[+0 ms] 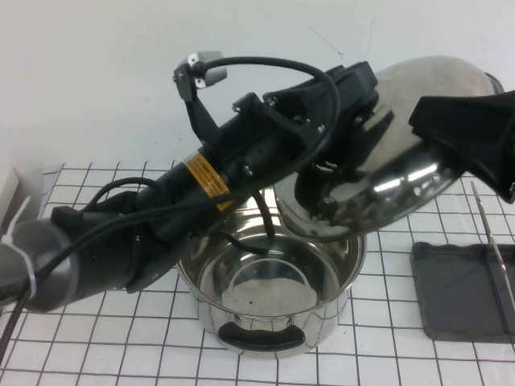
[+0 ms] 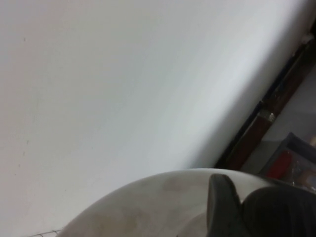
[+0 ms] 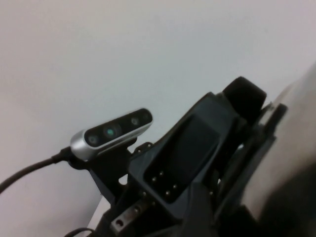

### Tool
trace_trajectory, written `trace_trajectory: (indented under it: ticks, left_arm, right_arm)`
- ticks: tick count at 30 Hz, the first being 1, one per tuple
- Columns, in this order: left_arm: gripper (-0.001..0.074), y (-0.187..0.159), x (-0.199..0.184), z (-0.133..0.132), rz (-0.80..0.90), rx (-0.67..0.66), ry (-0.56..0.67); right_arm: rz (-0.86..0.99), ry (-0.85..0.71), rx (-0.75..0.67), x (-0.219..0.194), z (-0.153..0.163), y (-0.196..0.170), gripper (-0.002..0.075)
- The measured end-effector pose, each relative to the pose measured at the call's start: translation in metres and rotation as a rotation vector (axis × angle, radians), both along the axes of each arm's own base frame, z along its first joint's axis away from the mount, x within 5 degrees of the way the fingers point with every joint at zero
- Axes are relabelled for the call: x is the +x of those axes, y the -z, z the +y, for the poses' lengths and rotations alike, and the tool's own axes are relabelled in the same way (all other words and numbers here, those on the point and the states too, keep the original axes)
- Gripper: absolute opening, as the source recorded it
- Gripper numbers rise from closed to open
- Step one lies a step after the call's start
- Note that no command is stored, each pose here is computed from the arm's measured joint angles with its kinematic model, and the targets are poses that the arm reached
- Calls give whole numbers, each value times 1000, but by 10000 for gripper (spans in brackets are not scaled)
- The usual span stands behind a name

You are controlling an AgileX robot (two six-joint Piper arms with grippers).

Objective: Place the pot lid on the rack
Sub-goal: Hand over the pot lid

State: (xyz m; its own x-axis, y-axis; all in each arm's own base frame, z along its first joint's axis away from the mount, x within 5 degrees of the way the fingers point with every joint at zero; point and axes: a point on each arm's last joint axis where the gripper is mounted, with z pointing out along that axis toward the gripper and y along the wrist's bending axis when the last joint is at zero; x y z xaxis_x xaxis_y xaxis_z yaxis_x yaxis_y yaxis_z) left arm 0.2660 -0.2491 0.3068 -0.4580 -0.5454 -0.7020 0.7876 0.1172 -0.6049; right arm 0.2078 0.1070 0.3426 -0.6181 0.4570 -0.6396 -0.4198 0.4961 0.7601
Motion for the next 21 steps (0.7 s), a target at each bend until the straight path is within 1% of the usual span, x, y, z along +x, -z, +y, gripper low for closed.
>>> trace_trajectory:
  ticks: [2,4,6,9,10,14,17,19,21]
  left_arm:
    - [321,1,-4,-4,-10,13,19]
    - [321,1,-7,-7,-22,30,32]
    - [321,2,-8,-8,-35,46,31]
    - [321,3,-7,-8,-39,60,26]
    - [321,4,-7,-9,-34,61,27]
    - [333,4,-8,-9,-38,64,32]
    - [417,4,-8,-9,-41,65,40]
    - [499,4,-9,-9,-48,62,47]
    - [541,4,-8,-7,-57,63,48]
  right_arm:
    - [14,-17,1,2,2,3,494]
    - [26,-28,1,4,3,6,442]
    - [21,-38,-2,4,4,6,343]
    - [15,-55,14,3,6,4,158]
    - [9,-71,14,2,7,3,129]
    - [-19,-75,-10,2,7,3,132]
    - [-46,-77,-42,2,7,4,131]
    - [-63,-75,-62,3,7,4,131]
    - [-81,-72,-83,3,6,5,131]
